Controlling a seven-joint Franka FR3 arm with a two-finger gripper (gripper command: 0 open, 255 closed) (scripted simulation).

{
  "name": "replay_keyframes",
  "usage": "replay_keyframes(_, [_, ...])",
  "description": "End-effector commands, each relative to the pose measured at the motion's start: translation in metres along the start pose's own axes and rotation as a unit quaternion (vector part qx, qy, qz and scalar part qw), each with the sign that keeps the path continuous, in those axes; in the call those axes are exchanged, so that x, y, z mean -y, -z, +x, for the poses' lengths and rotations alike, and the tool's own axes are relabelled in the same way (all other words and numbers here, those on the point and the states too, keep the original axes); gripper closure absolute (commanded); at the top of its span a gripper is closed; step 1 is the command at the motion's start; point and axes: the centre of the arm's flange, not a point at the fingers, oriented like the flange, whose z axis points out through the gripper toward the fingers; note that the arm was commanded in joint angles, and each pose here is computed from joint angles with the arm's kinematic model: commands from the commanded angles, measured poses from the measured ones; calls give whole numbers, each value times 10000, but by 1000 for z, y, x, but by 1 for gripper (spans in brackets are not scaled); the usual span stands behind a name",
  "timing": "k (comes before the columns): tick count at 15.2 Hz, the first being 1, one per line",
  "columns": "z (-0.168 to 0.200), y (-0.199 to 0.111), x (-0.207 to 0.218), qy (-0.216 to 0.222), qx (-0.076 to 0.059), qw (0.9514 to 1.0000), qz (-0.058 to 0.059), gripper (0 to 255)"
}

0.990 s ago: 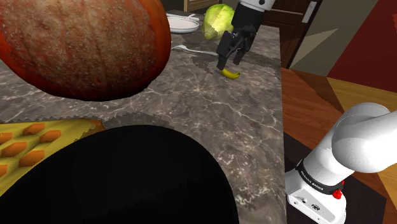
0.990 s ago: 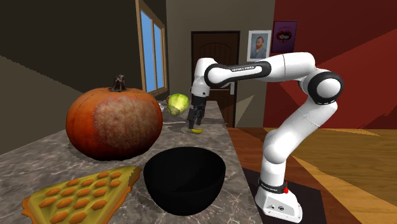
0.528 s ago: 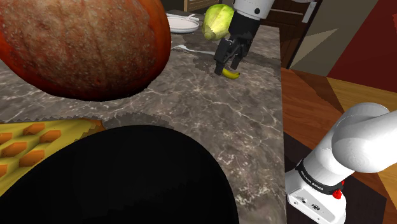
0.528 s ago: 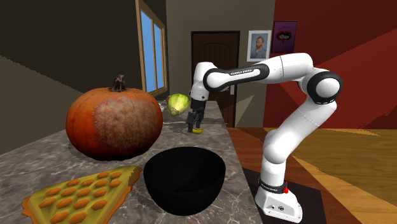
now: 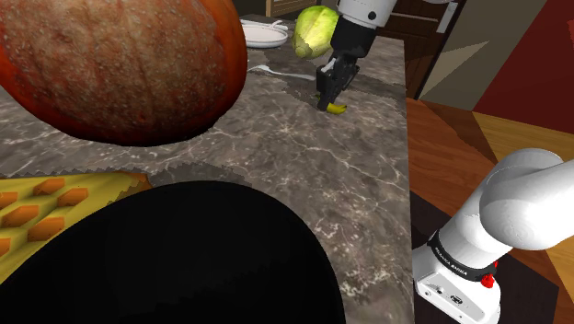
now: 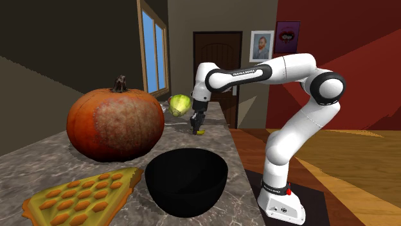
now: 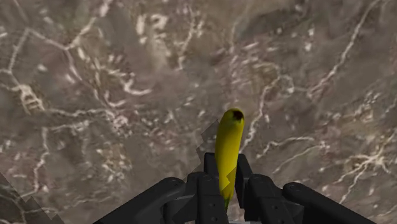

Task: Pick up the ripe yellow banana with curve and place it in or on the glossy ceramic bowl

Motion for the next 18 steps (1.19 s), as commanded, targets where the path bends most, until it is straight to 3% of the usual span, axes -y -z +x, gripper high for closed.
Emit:
replay_keyframes(1, [0, -1, 0, 2, 8, 10000, 1, 255])
replay_keyframes(6, [0, -1, 0, 2, 8, 10000, 1, 255])
replay_keyframes(18, [8, 62, 7, 2, 8, 10000, 1, 255])
